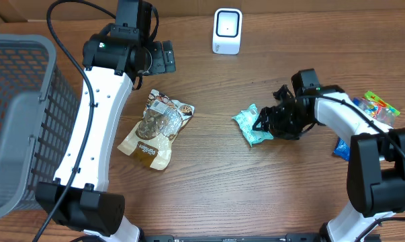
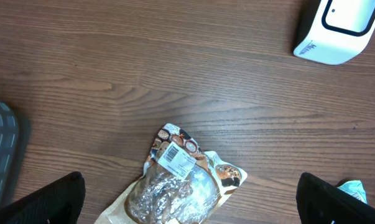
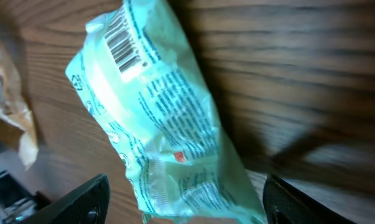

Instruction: Scan the item barcode

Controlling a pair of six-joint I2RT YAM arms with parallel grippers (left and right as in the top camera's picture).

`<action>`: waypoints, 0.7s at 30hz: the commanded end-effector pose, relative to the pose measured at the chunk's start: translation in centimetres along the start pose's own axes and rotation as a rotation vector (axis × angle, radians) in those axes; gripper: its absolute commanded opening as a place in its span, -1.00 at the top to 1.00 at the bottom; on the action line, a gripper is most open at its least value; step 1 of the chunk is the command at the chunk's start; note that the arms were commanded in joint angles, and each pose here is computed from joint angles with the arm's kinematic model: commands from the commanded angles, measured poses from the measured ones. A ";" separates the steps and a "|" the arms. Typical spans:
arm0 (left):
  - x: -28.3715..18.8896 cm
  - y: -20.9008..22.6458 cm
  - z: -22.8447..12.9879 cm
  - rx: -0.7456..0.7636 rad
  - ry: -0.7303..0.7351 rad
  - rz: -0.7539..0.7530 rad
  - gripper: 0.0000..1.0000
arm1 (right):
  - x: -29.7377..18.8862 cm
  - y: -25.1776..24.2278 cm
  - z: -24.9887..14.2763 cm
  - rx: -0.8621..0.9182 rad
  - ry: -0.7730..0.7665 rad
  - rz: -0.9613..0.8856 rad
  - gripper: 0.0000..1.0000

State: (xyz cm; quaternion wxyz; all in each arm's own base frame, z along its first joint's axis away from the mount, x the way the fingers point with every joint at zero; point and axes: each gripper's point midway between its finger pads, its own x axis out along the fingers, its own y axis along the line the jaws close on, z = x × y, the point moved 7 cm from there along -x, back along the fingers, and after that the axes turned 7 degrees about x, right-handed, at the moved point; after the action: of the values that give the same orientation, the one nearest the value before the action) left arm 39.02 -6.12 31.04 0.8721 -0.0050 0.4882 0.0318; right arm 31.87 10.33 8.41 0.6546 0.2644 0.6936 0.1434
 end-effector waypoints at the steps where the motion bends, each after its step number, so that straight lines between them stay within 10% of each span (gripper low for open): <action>1: -1.0 0.3 0.4 0.014 -0.032 0.002 -1.00 | 0.8 0.2 -0.6 0.058 0.025 0.092 -0.49; 8: -1.0 0.3 0.4 0.014 -0.031 0.002 -1.00 | 1.2 0.1 0.3 0.193 -0.027 0.114 -0.13; 13: -1.0 0.3 0.4 0.014 -0.031 0.002 -1.00 | 1.2 0.3 1.2 0.198 -0.077 0.119 0.88; 21: -1.0 0.3 0.4 0.014 -0.031 0.001 -1.00 | 0.8 1.3 1.8 0.108 -0.094 0.183 0.92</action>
State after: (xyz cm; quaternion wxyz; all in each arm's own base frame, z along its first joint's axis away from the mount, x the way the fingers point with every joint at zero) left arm 39.02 -6.12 31.04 0.8721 -0.0050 0.4882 0.0318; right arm 33.56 11.29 7.81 0.6550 0.3670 0.6479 0.1289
